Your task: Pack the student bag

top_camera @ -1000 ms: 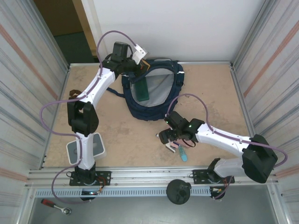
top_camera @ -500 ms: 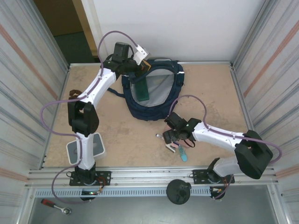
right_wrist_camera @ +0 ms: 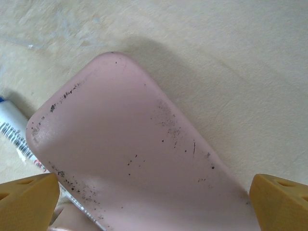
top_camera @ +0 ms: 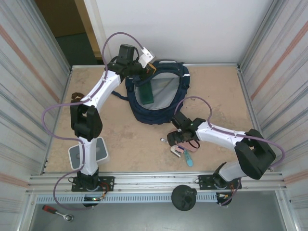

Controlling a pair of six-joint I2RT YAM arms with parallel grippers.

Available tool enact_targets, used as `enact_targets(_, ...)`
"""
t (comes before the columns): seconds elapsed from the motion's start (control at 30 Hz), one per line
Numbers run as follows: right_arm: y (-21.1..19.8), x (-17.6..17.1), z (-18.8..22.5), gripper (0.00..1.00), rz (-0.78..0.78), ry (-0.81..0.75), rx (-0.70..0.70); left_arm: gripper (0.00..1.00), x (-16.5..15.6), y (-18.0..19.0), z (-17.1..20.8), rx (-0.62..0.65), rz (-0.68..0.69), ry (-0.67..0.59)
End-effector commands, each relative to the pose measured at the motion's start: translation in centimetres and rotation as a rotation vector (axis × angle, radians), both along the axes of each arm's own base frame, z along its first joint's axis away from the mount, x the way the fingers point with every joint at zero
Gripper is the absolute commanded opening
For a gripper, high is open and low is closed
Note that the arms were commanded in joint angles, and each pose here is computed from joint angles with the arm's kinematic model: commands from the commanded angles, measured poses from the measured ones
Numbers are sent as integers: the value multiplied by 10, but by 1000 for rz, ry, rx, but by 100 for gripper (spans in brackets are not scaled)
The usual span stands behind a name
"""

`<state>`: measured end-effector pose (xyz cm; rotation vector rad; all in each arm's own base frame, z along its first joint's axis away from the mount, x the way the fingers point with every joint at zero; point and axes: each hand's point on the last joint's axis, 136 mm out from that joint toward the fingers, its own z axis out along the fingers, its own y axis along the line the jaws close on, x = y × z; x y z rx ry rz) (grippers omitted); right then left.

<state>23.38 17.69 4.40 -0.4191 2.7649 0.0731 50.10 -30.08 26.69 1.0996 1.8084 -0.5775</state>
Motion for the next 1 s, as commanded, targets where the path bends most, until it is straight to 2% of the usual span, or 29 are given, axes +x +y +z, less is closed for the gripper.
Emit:
enact_targets(0.0,-20,21,0,99,-97,-10,1,0,-7,-4,35,-30,-27,-101)
enact_targets(0.17,-59,42,0,96,-293,13,75,0,-8,-5,36,-33,-29,-97)
enact_targets(0.3,-69,46,17,96,-331,-50,116,0,-8,-5,40,-36,-29,-111)
enact_targets(0.5,-73,16,24,100,-359,-80,82,0,-9,-6,40,-42,-33,-107)
enact_targets(0.6,-67,-1,12,99,-372,-58,109,0,-8,-6,37,-46,-34,-93)
enact_targets(0.77,-69,-15,-18,100,-412,17,73,0,-8,-8,39,-54,-39,-91)
enact_targets(0.87,-72,-16,-28,94,-430,39,36,0,-10,-8,39,-50,-42,-97)
enact_targets(0.97,-69,-15,-30,83,-422,35,29,0,-9,-8,38,-53,-41,-95)
